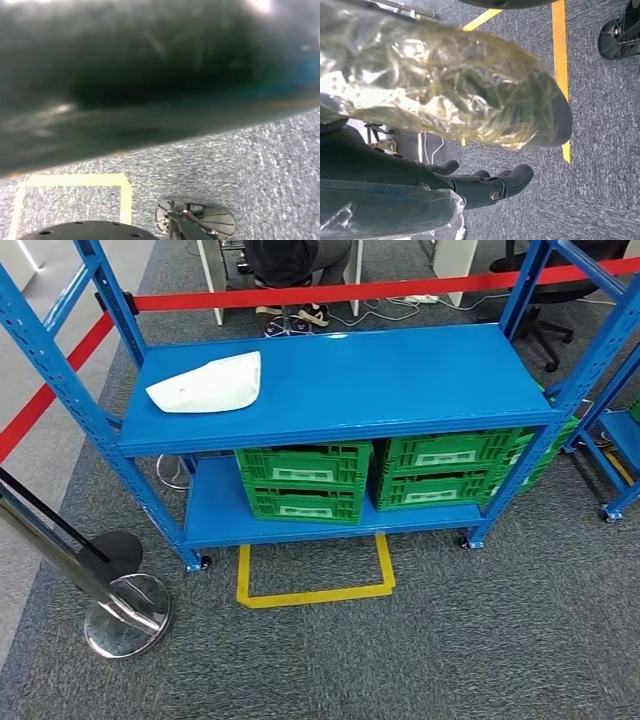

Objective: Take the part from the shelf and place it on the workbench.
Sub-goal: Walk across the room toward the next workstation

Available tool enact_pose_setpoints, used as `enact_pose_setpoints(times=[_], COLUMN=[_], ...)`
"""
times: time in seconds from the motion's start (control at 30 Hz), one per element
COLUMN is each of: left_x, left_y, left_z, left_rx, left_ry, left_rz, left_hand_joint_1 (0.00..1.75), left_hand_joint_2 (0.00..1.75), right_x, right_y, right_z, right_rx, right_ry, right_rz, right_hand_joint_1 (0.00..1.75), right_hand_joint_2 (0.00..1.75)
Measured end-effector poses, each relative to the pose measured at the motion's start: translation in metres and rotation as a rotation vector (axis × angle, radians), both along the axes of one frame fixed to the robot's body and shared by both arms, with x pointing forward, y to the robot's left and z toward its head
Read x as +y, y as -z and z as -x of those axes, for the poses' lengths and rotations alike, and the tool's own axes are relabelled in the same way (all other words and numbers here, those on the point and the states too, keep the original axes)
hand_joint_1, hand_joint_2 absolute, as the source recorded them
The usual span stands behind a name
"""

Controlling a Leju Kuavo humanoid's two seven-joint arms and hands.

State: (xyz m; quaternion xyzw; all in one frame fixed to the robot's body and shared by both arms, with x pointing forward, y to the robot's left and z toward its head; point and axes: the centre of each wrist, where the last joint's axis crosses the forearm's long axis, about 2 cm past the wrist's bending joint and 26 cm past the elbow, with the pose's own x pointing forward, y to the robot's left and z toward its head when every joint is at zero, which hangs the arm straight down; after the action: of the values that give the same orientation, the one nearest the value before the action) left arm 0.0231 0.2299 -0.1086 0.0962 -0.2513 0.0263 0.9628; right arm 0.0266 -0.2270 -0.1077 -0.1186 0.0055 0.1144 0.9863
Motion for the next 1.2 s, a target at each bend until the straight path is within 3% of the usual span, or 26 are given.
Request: enact_pose_setpoints(times=[0.17, 0.3, 0.43, 0.57, 0.63, 0.7, 0.77, 0.97, 1.2], left_x=[-0.002, -0.002, -0.002, -0.002, 0.0, 0.003, 0.005, 0.013, 0.021], left_y=[0.0, 0.0, 0.0, 0.0, 0.0, 0.0, 0.001, 0.003, 0.004], left_z=[0.0, 0.0, 0.0, 0.0, 0.0, 0.001, 0.004, 0.02, 0.025], left_rx=[0.0, 0.0, -0.002, -0.009, -0.009, -0.003, 0.009, 0.062, 0.099], left_ry=[0.002, 0.003, 0.014, 0.028, 0.03, 0.028, 0.021, 0.006, 0.001], left_rz=[0.002, 0.003, 0.004, 0.001, -0.003, -0.004, -0.001, 0.011, 0.024], left_hand_joint_1=[0.0, 0.0, 0.0, 0.0, 0.0, 0.0, 0.0, 0.0, 0.0], left_hand_joint_2=[0.0, 1.75, 1.75, 1.75, 0.87, 0.0, 0.0, 0.0, 0.0], right_x=[0.0, 0.001, 0.0, 0.0, 0.0, -0.001, -0.004, -0.016, -0.03], right_y=[0.0, 0.0, 0.0, 0.0, 0.0, 0.0, 0.0, 0.001, 0.001], right_z=[0.0, 0.001, 0.001, -0.001, 0.001, 0.002, 0.001, -0.008, -0.014], right_rx=[0.0, 0.002, 0.009, 0.005, 0.006, 0.002, -0.008, -0.054, -0.101], right_ry=[-0.003, -0.003, -0.005, -0.006, -0.001, 0.007, 0.018, 0.051, 0.078], right_rz=[-0.001, -0.001, 0.006, 0.016, 0.016, 0.014, 0.012, 0.017, 0.011], right_hand_joint_1=[0.0, 0.0, 0.0, 0.0, 0.0, 0.0, 0.0, 0.0, 0.0], right_hand_joint_2=[0.0, 0.0, 1.75, 1.75, 1.75, 0.87, 0.0, 0.0, 0.0])
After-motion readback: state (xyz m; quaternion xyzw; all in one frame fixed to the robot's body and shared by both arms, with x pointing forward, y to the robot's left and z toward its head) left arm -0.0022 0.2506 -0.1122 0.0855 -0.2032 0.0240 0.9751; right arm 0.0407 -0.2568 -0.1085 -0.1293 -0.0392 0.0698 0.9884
